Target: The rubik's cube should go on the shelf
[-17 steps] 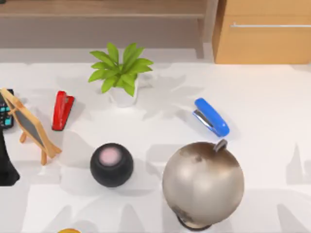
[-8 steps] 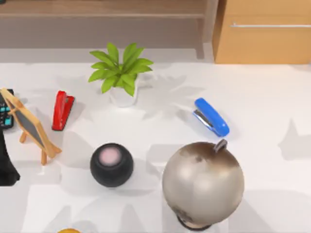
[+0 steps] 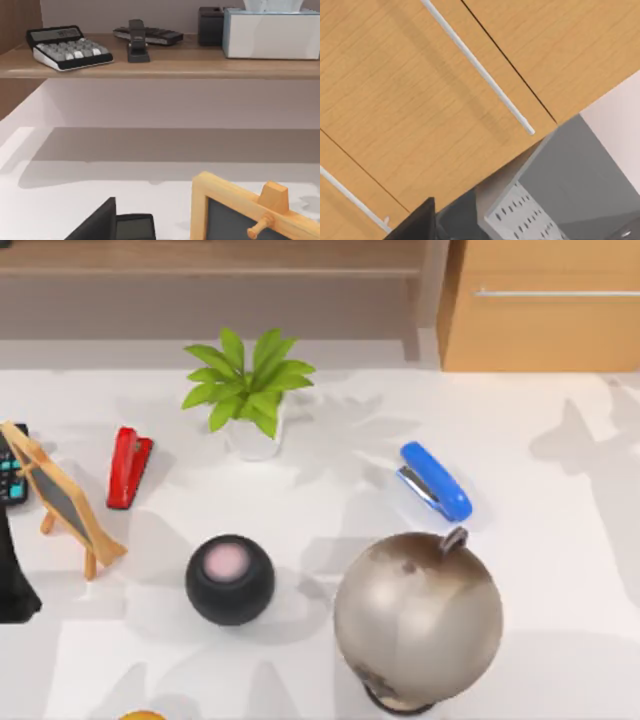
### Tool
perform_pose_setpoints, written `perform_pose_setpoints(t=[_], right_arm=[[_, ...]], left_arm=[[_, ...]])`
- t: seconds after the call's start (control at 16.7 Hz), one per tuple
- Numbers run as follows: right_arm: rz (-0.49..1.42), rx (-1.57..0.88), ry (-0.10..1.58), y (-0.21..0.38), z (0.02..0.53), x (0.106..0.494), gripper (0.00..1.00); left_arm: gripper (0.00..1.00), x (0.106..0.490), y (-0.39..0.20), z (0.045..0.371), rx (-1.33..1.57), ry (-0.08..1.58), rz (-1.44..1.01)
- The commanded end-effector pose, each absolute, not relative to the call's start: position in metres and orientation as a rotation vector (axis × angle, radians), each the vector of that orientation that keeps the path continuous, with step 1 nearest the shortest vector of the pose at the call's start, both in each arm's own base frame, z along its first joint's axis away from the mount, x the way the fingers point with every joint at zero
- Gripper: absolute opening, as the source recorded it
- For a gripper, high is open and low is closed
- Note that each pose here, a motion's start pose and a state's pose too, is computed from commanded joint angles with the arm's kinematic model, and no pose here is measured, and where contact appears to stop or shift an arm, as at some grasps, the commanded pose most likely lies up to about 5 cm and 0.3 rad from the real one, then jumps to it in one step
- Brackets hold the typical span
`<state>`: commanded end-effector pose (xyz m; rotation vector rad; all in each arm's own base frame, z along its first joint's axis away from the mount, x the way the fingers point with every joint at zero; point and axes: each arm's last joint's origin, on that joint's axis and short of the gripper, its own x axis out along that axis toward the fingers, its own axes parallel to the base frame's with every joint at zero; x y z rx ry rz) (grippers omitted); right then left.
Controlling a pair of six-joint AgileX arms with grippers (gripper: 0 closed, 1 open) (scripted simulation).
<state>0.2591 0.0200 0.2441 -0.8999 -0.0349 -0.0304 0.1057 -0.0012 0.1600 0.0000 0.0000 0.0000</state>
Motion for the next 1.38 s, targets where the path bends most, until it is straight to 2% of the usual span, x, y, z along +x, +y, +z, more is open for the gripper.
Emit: perform_pose_setpoints(t=[0.3, 0.54, 0.84, 1.38], right_arm=[[-0.023, -1.218, -0.022, 0.042, 0.199, 0.342, 1.00], [-0.013, -1.420, -0.007, 0.058, 0.142, 0.384, 1.00], [-0.008, -1.561, 0.007, 0.069, 0.093, 0.405, 1.00], [-0.008, -1.570, 0.008, 0.069, 0.089, 0.412, 1.00]], left_arm=[[1.00, 0.106, -0.001, 0.160, 0.000, 0.000, 0.000], [1.00, 0.106, -0.001, 0.160, 0.000, 0.000, 0.000], [1.00, 0.106, -0.001, 0.160, 0.000, 0.000, 0.000], [1.00, 0.106, -0.001, 0.160, 0.000, 0.000, 0.000]])
